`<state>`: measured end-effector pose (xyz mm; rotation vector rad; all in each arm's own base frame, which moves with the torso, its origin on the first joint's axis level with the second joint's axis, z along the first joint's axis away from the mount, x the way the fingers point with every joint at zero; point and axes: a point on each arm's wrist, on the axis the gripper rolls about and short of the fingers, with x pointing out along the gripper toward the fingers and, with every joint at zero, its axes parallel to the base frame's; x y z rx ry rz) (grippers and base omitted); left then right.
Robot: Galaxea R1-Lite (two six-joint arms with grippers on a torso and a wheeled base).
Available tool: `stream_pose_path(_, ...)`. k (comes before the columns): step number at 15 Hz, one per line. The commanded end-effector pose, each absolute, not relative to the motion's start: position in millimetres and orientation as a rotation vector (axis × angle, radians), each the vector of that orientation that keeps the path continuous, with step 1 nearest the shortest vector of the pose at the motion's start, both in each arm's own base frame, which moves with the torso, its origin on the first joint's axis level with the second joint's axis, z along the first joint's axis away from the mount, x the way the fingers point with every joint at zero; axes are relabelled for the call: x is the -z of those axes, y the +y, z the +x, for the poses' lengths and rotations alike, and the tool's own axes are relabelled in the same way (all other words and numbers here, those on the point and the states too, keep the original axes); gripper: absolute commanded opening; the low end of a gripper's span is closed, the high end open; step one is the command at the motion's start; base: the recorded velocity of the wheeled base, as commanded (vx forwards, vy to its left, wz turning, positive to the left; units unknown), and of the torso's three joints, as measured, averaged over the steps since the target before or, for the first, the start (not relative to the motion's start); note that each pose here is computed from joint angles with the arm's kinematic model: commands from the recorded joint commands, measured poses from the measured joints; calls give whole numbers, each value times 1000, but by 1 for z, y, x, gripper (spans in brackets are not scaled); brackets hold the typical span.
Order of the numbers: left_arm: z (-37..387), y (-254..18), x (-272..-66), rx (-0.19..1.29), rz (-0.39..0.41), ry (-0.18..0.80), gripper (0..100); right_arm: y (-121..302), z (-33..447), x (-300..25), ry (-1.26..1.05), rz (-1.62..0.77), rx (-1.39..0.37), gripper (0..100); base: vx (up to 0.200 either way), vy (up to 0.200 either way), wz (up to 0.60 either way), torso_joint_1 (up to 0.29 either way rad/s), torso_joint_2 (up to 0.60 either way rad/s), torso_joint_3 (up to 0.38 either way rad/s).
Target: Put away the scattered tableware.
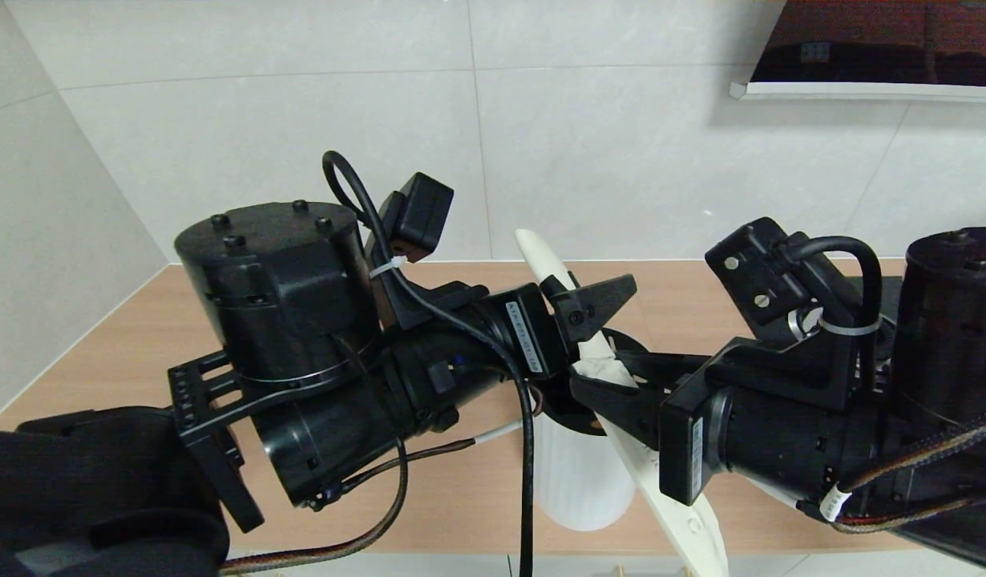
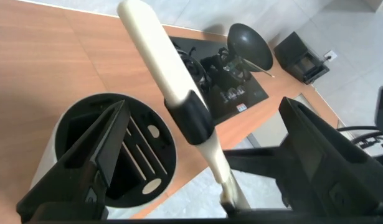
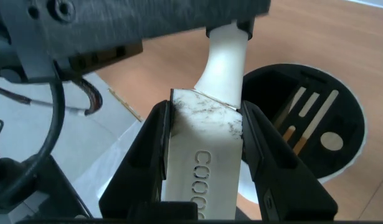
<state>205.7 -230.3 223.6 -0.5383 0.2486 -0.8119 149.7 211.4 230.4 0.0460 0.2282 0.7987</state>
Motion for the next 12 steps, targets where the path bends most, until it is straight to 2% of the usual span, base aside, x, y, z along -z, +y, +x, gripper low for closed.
stream_pose_path(1,206,-231,-222,810,-536,254,100,212,145,-232,222,49,-814,0,0,0,0,0,0,0)
stream_pose_path(4,207,-232,-220,808,-534,259,100,211,145,-232,222,47,-816,0,0,0,0,0,0,0)
stream_pose_path(5,207,-231,-221,809,-535,257,0,211,144,-233,220,48,-816,0,0,0,0,0,0,0)
stream_pose_path(12,206,-230,-222,807,-536,251,0,210,144,-234,216,50,-815,0,0,0,0,0,0,0)
